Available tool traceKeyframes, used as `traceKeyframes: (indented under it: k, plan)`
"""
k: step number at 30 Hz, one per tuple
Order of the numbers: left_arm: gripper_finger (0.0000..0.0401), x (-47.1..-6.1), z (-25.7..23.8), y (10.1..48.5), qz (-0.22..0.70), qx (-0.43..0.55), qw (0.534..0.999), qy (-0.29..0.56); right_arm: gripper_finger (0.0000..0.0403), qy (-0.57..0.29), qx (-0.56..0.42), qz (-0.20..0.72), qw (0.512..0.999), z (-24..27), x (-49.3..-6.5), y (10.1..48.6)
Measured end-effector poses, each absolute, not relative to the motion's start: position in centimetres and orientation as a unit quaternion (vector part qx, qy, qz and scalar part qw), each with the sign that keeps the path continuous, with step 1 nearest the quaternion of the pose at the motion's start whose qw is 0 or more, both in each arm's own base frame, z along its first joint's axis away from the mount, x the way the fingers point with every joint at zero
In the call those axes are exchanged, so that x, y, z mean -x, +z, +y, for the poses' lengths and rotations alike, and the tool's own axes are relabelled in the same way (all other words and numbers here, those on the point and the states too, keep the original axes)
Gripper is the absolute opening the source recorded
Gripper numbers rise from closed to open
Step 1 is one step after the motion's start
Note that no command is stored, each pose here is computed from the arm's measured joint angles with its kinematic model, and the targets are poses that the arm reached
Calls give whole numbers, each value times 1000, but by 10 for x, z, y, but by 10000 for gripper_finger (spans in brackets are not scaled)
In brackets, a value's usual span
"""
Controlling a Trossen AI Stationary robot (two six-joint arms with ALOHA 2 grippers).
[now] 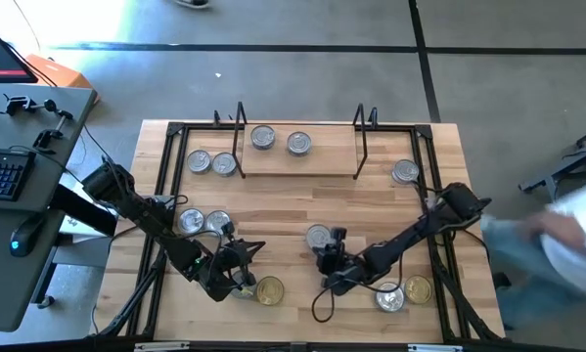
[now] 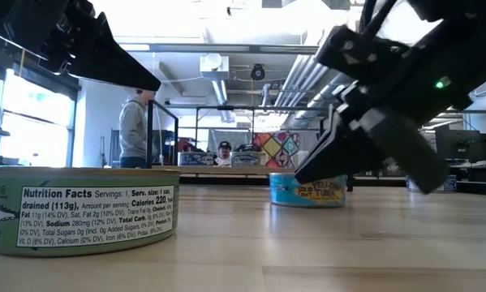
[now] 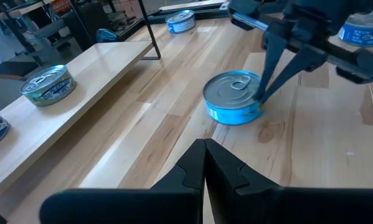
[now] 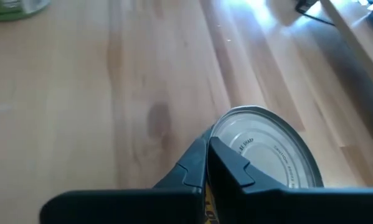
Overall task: Stack canned seafood by type on shelf
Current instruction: Put the Green-blue tuna can on the shelf
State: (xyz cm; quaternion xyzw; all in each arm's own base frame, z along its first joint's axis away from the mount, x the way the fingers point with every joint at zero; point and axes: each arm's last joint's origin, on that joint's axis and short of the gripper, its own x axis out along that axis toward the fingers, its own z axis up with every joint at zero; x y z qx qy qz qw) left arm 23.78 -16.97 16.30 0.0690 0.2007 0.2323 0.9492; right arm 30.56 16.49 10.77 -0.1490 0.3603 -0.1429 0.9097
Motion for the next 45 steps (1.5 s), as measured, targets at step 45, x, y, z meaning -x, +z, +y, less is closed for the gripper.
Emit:
traceKeyframes:
  k: [45]
  plan:
    - [0, -238, -170, 163, 201, -71, 949, 232, 0, -219, 254, 410, 848, -24, -353, 185]
